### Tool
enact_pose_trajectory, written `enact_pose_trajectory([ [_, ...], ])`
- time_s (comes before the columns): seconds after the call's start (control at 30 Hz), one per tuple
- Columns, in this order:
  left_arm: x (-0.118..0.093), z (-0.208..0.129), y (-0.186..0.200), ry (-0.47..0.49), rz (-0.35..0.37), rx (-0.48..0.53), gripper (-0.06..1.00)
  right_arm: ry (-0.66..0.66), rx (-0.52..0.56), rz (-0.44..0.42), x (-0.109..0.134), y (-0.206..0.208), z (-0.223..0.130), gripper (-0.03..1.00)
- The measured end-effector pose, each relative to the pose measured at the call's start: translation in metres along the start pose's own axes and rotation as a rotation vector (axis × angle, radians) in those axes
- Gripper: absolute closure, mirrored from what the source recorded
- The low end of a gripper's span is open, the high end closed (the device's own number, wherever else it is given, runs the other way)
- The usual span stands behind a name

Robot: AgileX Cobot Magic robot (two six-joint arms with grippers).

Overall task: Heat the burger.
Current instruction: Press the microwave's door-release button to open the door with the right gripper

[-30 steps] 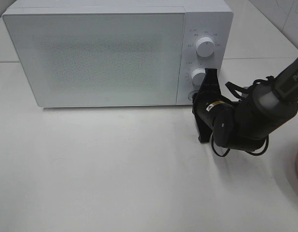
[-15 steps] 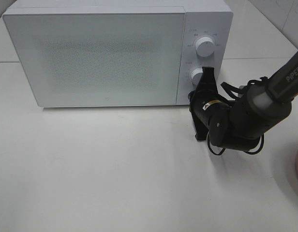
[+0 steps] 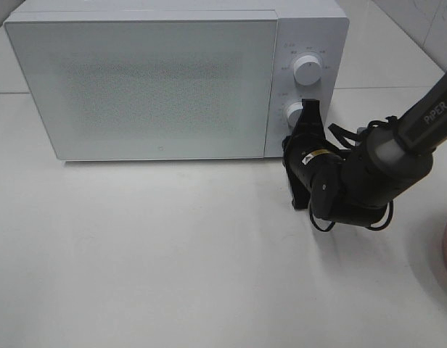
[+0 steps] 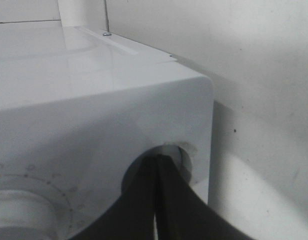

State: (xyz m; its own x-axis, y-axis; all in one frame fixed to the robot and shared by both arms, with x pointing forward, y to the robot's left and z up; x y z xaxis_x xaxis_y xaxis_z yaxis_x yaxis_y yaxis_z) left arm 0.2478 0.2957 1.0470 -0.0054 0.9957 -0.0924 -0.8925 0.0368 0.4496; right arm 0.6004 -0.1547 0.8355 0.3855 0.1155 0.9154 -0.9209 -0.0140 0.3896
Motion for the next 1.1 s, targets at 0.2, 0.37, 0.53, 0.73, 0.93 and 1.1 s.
enact_pose_trajectory([
  [0.2, 0.0, 0.0001, 0.0, 0.0, 0.0, -0.001, -0.03, 0.006, -0.002, 0.0, -0.0008, -0.0007, 0.0, 0.95],
  [0.37, 0.0, 0.0001, 0.0, 0.0, 0.0, -0.001, -0.03, 0.012, -0.014, 0.003, -0.0018, -0.0021, -0.0012, 0.95],
  [0.53, 0.0, 0.0001, 0.0, 0.0, 0.0, -0.001, -0.03, 0.024, -0.027, 0.009, -0.0006, -0.0036, -0.001, 0.95],
  [0.73, 0.0, 0.0001, 0.0, 0.0, 0.0, -0.001, -0.03, 0.042, -0.026, -0.015, -0.0016, -0.0044, -0.0022, 0.95],
  [0.93, 0.0, 0.0001, 0.0, 0.0, 0.0, -0.001, -0.03, 0.051, -0.018, -0.014, -0.0009, -0.0016, -0.0011, 0.95],
  [1.1, 0.0, 0.0001, 0.0, 0.0, 0.0, -0.001, -0.03, 0.101, -0.002, -0.011, 0.0008, 0.0046, 0.0048, 0.95],
])
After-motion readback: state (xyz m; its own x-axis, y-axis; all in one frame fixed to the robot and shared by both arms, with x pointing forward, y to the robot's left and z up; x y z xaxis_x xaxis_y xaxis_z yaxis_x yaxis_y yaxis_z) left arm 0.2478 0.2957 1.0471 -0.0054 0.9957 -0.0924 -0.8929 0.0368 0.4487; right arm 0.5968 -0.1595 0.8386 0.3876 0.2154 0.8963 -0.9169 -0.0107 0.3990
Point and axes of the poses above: a point on each arm's last joint axis where the gripper is mounted, y pointing back along that axis away from the gripper, x along the wrist's bending axis when the last joint is at zero, z = x × y, the point moved 2 cm from there along -y, pointing out along that axis toward the gripper, and after that the axes turned 8 degrees about y, right-handed, at the moved point
